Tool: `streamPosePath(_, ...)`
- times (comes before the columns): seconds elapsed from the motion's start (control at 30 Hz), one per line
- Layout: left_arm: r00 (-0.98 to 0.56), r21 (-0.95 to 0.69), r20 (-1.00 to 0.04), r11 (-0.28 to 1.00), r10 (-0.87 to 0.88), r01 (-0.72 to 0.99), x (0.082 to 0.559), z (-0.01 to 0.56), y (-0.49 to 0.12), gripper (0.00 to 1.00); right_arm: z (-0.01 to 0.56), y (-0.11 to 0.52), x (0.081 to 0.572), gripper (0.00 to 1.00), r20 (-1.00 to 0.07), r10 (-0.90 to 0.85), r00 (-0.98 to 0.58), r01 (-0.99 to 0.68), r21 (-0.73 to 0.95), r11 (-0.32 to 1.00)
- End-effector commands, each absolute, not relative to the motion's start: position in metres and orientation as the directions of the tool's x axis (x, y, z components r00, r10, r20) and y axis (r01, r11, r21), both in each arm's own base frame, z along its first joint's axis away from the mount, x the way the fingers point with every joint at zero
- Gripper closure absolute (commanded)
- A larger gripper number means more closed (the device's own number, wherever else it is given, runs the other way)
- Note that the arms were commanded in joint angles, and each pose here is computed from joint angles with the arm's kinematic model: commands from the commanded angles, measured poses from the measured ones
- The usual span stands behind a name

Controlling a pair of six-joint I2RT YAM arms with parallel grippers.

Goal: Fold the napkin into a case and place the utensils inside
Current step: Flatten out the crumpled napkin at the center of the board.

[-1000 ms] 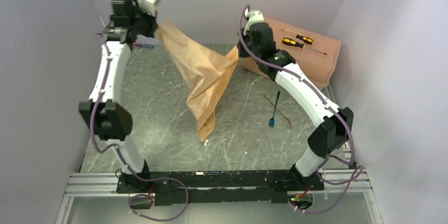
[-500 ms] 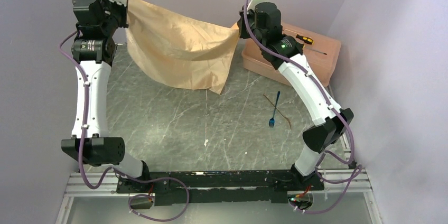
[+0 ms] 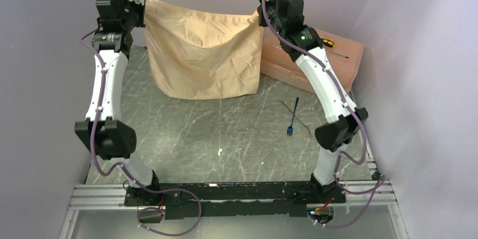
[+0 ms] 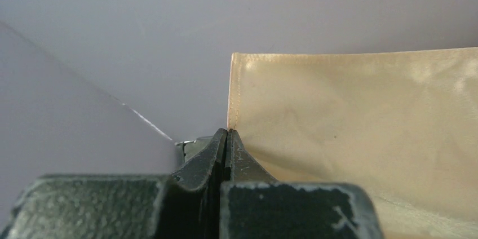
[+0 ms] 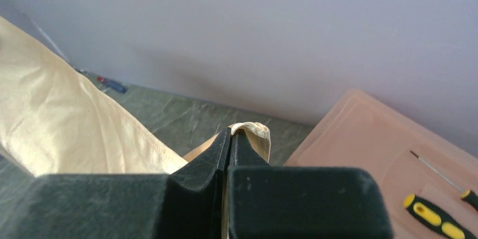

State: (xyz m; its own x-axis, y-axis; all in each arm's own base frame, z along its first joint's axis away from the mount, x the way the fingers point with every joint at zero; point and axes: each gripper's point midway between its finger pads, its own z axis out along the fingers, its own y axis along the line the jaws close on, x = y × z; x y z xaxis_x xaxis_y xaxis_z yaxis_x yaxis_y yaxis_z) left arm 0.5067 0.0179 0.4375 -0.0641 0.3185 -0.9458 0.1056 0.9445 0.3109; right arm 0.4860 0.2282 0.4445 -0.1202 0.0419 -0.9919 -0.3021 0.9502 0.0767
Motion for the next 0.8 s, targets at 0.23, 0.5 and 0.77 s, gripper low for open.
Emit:
streamPosePath(0.23, 0.244, 0.318, -0.922, 0.948, 0.301, 0.030, 0.556, 0.524, 0.015, 0.97, 0.534, 0.222, 0.509, 1.00, -0.982, 0.105, 0.160, -0.336, 0.046, 0.941)
streamPosePath(0.5, 0.376, 0.371, -0.863, 0.928, 0.337, 0.021, 0.493, 0.584, 0.004, 0.97, 0.553, 0.233, 0.463, 1.00, -0.979, 0.062, 0.195, -0.411, -0.024, 0.911)
streamPosePath(0.77, 0.128, 0.413, -0.910, 0.882, 0.393, 0.226, 0.419, 0.462, -0.015, 0.97, 0.444, 0.286, 0.375, 1.00, -0.993, -0.115, -0.019, -0.625, -0.078, 0.777)
